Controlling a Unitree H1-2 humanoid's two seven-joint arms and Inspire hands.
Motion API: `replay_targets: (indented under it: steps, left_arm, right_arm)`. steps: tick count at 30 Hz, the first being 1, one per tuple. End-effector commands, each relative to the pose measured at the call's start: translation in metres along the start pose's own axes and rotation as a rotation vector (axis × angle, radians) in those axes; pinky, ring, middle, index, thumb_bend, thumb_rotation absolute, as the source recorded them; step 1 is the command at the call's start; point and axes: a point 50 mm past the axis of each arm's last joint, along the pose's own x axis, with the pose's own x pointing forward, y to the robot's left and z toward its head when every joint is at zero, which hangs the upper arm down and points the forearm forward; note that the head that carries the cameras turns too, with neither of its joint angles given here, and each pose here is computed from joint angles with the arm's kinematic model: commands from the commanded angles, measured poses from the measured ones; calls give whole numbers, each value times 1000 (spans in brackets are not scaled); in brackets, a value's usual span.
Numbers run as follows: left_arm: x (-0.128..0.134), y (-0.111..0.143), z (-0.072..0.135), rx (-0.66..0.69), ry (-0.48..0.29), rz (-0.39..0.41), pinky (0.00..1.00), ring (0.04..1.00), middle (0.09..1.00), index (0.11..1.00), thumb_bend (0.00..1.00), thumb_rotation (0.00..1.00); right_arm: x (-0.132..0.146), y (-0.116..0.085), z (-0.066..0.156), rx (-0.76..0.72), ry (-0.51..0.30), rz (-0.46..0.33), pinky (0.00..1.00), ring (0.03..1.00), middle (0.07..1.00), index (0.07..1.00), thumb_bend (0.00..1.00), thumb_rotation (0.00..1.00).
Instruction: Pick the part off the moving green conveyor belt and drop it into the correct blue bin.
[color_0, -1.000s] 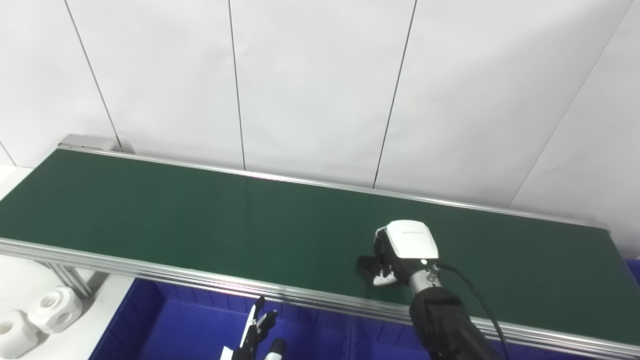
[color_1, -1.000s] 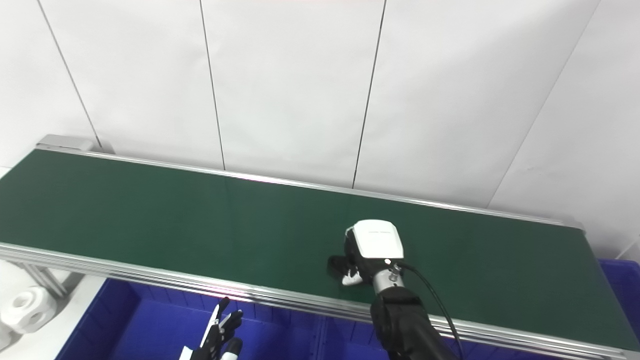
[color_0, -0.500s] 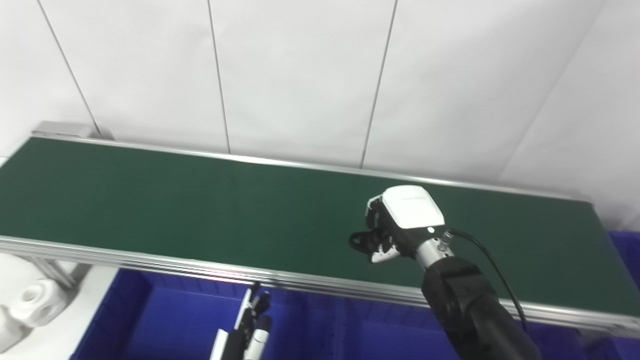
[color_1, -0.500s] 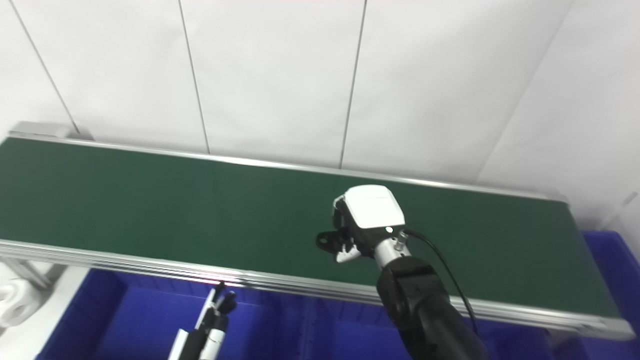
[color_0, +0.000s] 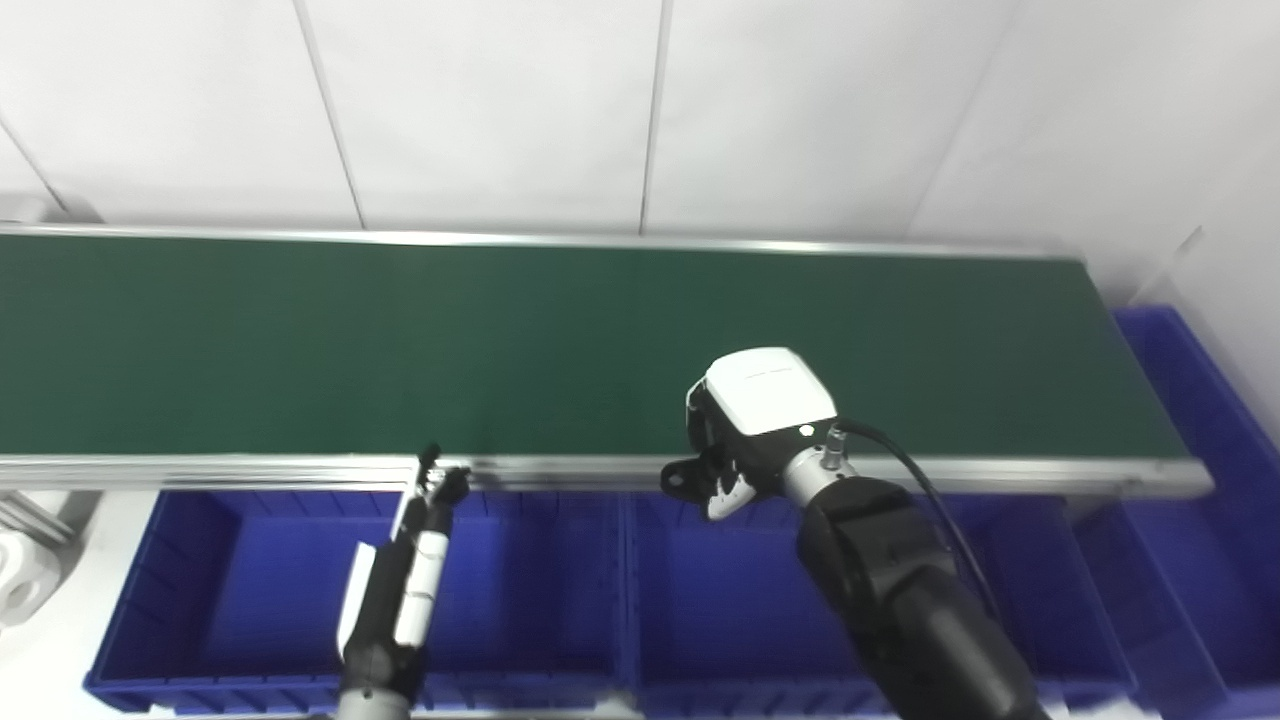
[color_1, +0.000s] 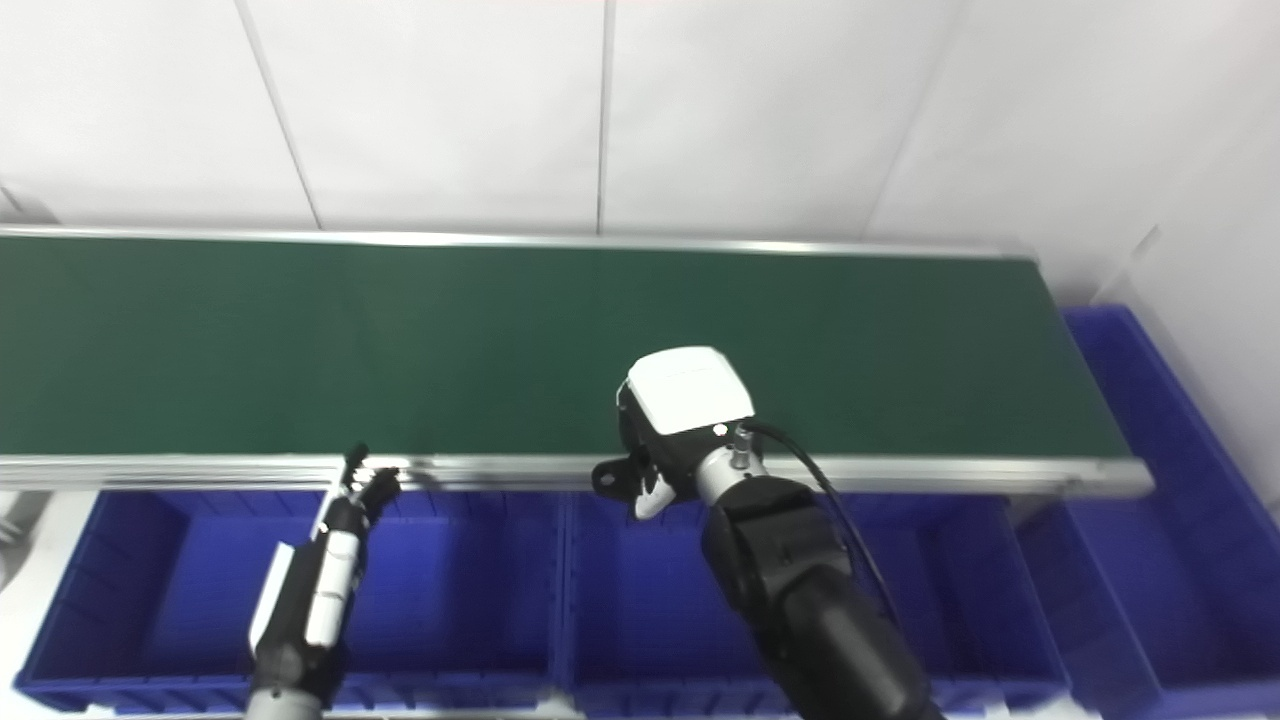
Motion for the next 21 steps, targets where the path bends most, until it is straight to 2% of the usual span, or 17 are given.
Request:
replay_targets:
  steps: [1, 6, 9, 12, 16, 19, 20, 21]
  left_arm:
    - [7, 1, 17, 0, -58, -17, 1000, 914, 917, 1000, 407, 1000]
    - [8, 0, 20, 2, -52, -20, 1000, 916, 914, 1000, 388, 1000]
    - [8, -2, 21, -1, -48, -19, 1000, 916, 911, 1000, 383, 1000]
    - [7, -3, 21, -4, -45, -15, 1000, 915, 903, 1000, 382, 1000]
    - [5, -5, 20, -7, -43, -16, 1000, 913, 895, 1000, 383, 1000]
    - [3, -6, 19, -1, -44, -16, 1000, 908, 893, 1000, 376, 1000]
    - [3, -7, 19, 3, -45, -12, 995, 894, 889, 1000, 361, 1000]
    - [2, -8, 19, 4, -47, -9, 994, 892, 888, 1000, 359, 1000]
  right_arm:
    - [-2, -6, 0, -11, 16, -52, 134, 198, 470, 484, 527, 0]
    - [-8, 12, 6, -11, 22, -17, 160, 229, 471, 484, 526, 0]
    - [-11, 22, 6, 13, 24, 1, 187, 262, 424, 516, 518, 0]
    - [-12, 32, 5, 17, 33, 12, 173, 249, 405, 518, 515, 0]
    - [-11, 42, 2, 11, 44, 8, 177, 250, 469, 488, 523, 0]
    - [-12, 47, -2, 14, 66, 1, 245, 336, 481, 493, 524, 10]
    - [-12, 50, -3, 3, 81, -7, 359, 483, 617, 664, 819, 392]
    - [-13, 52, -3, -4, 95, -16, 377, 505, 635, 684, 855, 432]
